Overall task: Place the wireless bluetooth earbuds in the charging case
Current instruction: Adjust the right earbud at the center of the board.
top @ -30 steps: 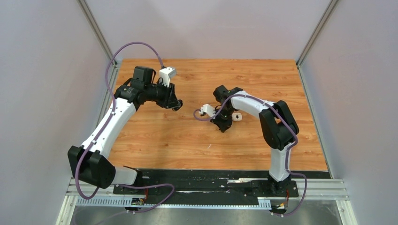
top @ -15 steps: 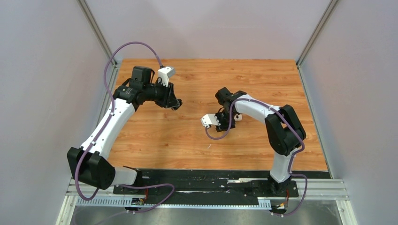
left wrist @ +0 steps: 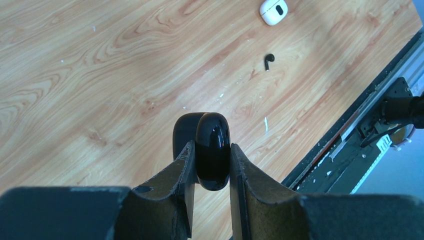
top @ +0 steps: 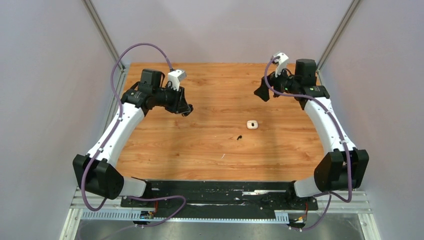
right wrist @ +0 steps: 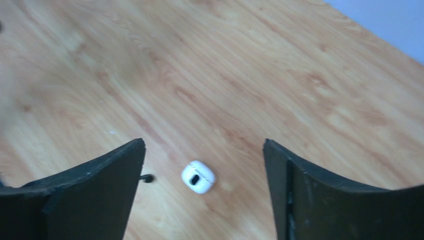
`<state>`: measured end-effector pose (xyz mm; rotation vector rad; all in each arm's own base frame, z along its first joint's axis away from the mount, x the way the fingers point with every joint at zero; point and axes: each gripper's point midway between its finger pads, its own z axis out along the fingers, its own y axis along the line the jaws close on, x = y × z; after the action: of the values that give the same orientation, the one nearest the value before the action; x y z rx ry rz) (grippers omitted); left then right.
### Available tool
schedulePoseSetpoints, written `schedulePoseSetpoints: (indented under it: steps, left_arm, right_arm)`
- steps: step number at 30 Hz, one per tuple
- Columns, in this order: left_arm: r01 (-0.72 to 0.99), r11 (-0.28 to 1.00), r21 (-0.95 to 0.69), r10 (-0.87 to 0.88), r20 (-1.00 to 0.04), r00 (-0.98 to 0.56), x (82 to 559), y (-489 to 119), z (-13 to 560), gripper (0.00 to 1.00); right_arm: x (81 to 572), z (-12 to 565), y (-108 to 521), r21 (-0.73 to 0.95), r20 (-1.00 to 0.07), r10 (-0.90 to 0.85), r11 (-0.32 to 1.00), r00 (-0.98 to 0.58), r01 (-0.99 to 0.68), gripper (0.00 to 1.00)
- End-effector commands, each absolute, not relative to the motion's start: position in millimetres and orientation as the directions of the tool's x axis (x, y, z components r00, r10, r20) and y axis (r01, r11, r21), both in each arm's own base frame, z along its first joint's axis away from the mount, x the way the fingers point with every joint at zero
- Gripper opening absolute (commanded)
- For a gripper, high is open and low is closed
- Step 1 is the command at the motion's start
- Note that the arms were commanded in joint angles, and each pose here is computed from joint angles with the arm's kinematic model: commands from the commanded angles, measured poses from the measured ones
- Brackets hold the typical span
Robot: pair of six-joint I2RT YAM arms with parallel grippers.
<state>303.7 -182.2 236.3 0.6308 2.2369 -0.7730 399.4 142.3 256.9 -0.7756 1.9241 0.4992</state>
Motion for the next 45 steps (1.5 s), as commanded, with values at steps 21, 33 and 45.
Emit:
schedulePoseSetpoints:
  steps: [21, 33, 45]
  left_arm:
    - [0.617, 0.733, -0.285, 0.259, -0.723, -0.641, 317.7, -167.1, 239.9, 0.00]
    - [0.617, 0.735, -0.280, 0.260, -0.724, -0.638, 318.1, -165.9, 239.0, 0.00]
    - [0.611, 0.744, -0.269, 0.256, -0.730, -0.634, 320.0, -161.0, 239.9, 0.00]
  right_arm:
    - [299.2, 74.7, 190.8, -0.290, -0.819, -0.547, 0.128, 0.176, -0.949, 0.44]
    - [312.3, 50.7, 204.3, -0.219, -0.805, -0.574, 0.048, 0.153, -0.974, 0.38]
    - [297.2, 32.3, 204.3, -0.137, -0.776, -0.615, -0.051, 0.140, -0.989, 0.35]
